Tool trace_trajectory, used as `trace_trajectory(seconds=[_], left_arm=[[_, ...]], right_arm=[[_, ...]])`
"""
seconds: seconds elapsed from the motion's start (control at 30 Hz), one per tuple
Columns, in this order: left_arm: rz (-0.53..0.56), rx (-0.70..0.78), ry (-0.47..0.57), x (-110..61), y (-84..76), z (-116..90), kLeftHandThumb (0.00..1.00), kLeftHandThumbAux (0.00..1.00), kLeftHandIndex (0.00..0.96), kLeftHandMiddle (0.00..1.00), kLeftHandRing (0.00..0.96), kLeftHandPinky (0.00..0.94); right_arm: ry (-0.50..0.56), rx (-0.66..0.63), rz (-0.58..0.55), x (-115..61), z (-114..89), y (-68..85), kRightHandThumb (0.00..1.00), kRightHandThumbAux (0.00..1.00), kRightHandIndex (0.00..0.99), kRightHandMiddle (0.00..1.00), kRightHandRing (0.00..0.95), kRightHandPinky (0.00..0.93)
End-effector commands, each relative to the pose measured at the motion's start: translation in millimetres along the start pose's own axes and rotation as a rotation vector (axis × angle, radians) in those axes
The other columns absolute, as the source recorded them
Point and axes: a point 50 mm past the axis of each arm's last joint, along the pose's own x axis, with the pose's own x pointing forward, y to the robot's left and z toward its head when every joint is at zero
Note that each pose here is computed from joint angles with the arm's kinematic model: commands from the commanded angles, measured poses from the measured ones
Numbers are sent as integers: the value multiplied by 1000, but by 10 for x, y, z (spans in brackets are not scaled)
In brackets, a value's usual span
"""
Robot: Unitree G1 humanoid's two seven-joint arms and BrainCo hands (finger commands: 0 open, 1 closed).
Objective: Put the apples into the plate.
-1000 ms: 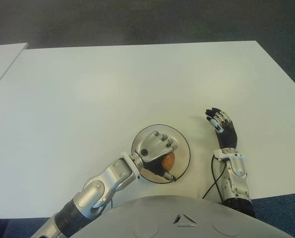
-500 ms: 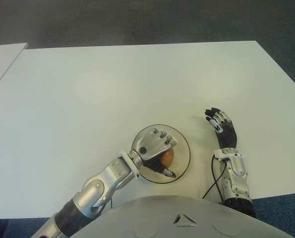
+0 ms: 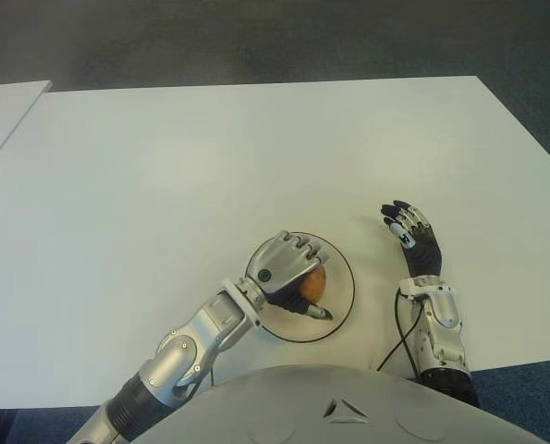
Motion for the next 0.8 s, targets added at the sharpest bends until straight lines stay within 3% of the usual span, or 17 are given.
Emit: trace_trajectory(seconds=[0.03, 0.33, 0.8], left_arm=[[22, -3, 32, -15, 28, -34, 120, 273, 0, 0, 0, 0], [64, -26, 87, -31, 95, -69, 105, 249, 0, 0, 0, 0], [28, -54, 155, -44, 136, -110, 78, 217, 0, 0, 0, 0]], right_arm=[[97, 25, -15, -89, -165, -5, 294, 633, 230, 327, 242, 202], [97, 27, -21, -99, -164, 2, 270, 616, 216, 314, 233, 187], [86, 54, -16, -94, -150, 18, 310, 619, 207, 335, 247, 207]])
